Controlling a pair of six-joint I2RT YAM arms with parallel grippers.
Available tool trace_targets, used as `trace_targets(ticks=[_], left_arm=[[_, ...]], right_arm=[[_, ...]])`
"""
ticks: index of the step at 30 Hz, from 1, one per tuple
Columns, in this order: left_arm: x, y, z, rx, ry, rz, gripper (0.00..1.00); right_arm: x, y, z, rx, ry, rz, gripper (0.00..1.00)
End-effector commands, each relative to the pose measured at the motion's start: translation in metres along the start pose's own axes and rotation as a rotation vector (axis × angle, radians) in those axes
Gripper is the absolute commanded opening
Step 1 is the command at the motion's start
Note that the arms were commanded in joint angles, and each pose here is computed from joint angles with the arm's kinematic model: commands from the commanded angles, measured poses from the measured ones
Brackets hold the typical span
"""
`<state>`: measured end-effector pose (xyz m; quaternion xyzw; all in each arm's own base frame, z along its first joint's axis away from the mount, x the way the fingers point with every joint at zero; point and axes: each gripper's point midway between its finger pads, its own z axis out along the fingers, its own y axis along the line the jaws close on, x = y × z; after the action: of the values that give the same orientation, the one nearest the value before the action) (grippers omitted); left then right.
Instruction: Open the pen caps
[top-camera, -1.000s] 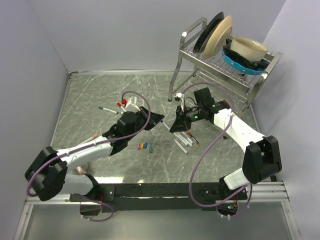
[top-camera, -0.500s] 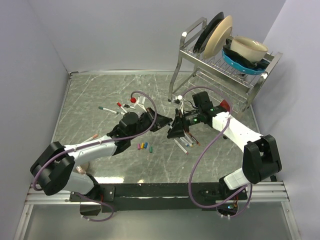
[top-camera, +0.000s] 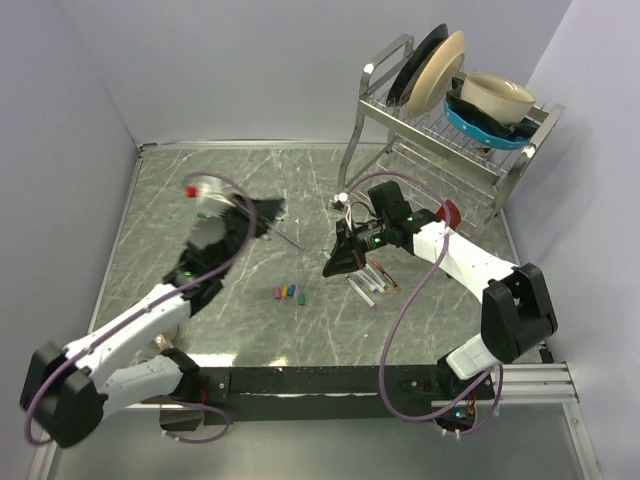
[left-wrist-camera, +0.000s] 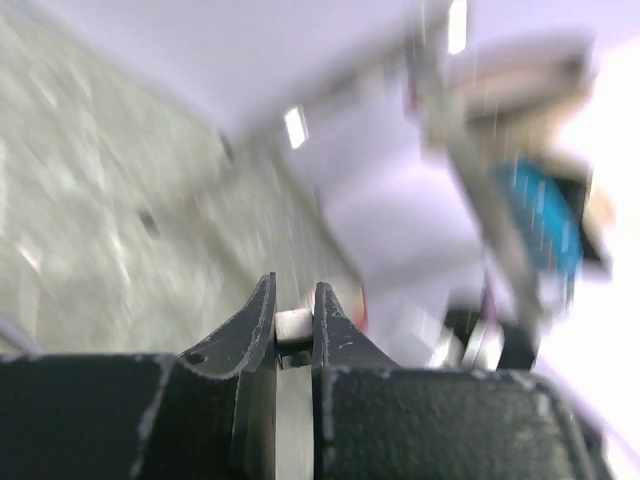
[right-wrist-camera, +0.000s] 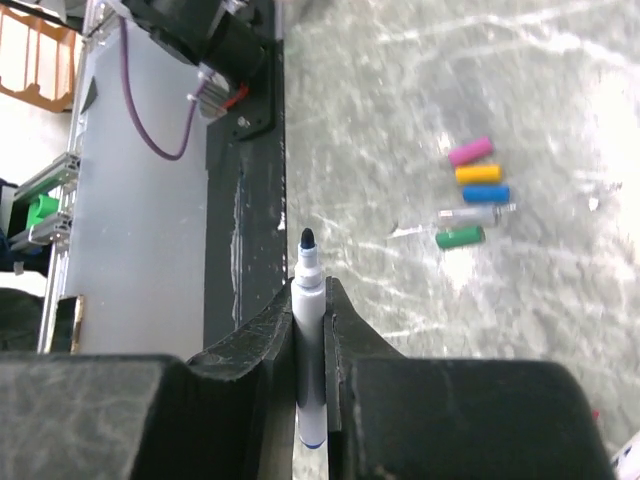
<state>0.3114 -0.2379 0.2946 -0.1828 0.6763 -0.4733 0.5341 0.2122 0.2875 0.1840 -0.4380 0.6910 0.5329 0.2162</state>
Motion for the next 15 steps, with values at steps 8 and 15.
trace_targets(ticks=[8, 15], left_arm=[[0.007, 0.099, -0.032, -0.292, 0.031, -0.007, 0.01], [0.063, 0.184, -0.087, -0.527, 0.181, -0.034, 0.01]], right_arm=[[0.019, -0.059, -0.016, 0.352, 0.104, -0.003, 0.00], [0.038, -0.083, -0.016, 0.436, 0.211, 0.023, 0.00]])
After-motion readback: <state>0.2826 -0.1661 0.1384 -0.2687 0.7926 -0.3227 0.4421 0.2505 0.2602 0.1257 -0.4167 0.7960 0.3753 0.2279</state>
